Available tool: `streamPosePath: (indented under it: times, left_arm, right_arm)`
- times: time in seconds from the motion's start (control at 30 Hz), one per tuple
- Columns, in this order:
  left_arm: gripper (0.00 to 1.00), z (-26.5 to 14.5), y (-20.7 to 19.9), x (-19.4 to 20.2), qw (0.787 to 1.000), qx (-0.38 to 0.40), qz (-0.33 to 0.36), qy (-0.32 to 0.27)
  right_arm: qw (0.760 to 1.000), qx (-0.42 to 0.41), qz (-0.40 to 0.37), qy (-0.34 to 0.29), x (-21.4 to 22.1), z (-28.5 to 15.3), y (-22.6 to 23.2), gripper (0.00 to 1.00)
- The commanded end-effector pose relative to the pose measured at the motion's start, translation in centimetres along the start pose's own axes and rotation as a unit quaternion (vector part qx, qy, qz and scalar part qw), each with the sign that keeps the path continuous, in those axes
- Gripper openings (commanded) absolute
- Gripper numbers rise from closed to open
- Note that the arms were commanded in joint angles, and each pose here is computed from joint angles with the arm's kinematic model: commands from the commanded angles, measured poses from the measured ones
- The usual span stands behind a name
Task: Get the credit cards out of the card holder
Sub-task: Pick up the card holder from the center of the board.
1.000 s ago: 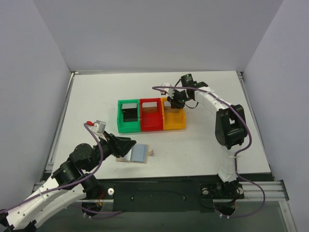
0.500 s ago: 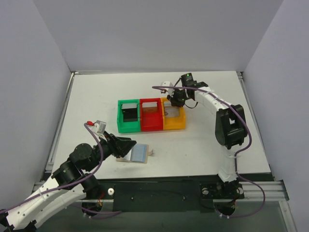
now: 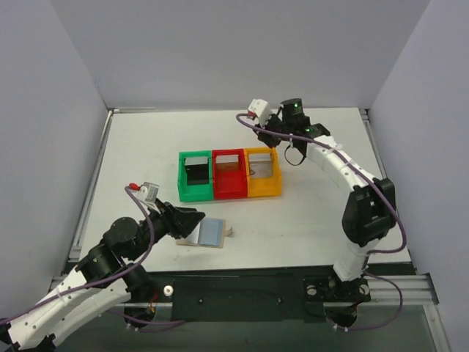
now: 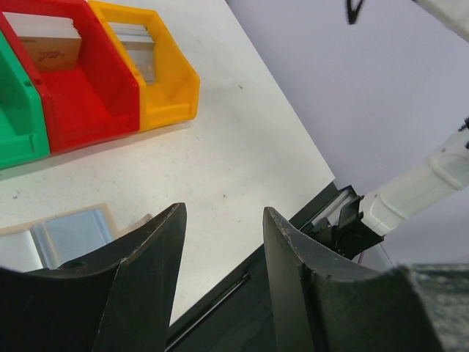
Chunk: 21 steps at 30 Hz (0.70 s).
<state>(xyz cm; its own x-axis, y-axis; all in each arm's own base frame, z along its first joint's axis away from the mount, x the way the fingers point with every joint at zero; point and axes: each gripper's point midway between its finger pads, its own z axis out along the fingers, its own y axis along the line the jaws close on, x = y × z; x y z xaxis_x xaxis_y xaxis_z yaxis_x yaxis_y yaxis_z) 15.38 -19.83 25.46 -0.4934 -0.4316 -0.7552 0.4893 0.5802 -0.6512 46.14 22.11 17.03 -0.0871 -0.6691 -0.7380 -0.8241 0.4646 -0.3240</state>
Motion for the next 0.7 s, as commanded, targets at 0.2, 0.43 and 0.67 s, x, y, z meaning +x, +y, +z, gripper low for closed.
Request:
streamPosePath:
  times: [0.2,0.43,0.67]
  left_arm:
    - [0.57,-0.6,0.0,-2.8,0.998,-0.054,-0.016,-0.018]
    - [0.66,-2.0,2.4,-2.8,0.993,-0.098,-0.039,-0.043]
    - [0.68,-4.3,5.1,-3.1,0.984,-0.155,-0.054,-0.073]
  right_arm:
    - [0.981,-0.024,0.083,-0.173,-14.5,-10.4,10.5,0.5]
    - [0.927,-0.005,0.366,-0.083,-8.4,-9.4,16.5,1.0]
    - [0.874,-0.08,0.477,0.045,-2.6,-6.2,24.0,1.0]
